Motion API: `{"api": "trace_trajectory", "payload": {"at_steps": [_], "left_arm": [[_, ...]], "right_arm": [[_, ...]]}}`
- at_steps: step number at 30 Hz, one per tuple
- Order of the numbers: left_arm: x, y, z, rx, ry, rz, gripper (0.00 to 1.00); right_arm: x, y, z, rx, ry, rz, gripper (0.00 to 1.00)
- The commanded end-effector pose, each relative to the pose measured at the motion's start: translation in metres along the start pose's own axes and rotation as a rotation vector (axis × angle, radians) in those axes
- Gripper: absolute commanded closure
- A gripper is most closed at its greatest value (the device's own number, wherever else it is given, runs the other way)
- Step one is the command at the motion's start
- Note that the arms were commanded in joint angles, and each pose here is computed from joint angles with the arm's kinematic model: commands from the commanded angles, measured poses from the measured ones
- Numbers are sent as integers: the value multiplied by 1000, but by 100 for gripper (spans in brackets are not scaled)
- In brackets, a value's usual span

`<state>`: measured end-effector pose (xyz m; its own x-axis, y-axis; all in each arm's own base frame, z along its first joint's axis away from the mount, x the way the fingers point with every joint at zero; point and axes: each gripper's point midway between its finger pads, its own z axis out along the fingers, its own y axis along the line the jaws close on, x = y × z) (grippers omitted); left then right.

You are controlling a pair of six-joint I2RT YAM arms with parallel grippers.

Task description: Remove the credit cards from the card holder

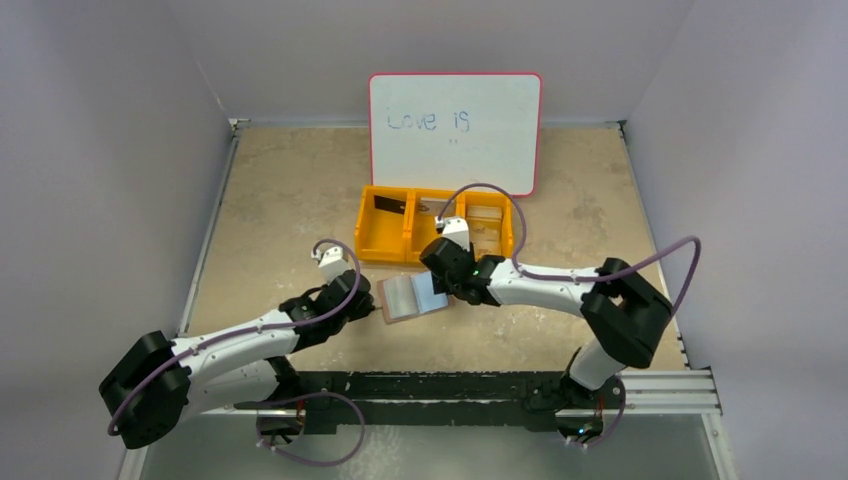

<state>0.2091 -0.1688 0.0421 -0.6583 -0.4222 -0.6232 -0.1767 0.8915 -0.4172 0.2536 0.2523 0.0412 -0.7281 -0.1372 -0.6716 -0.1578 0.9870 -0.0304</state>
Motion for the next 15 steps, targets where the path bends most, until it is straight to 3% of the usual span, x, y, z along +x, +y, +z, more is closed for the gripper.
{"api": "trace_trajectory", "payload": {"at_steps": [1,6,15], "left_arm": [[-16,-16,-3,37,-49,-17,100],[-15,-17,-1,36,-45,-14,100],[-16,-18,-3,39,-46,-18,100]], "right_arm": [[-48,40,-35,-209,-129,44,45],[-46,93,-40,-404,-121,-12,40],[-27,122,-15,-302,-92,-117,29]]}}
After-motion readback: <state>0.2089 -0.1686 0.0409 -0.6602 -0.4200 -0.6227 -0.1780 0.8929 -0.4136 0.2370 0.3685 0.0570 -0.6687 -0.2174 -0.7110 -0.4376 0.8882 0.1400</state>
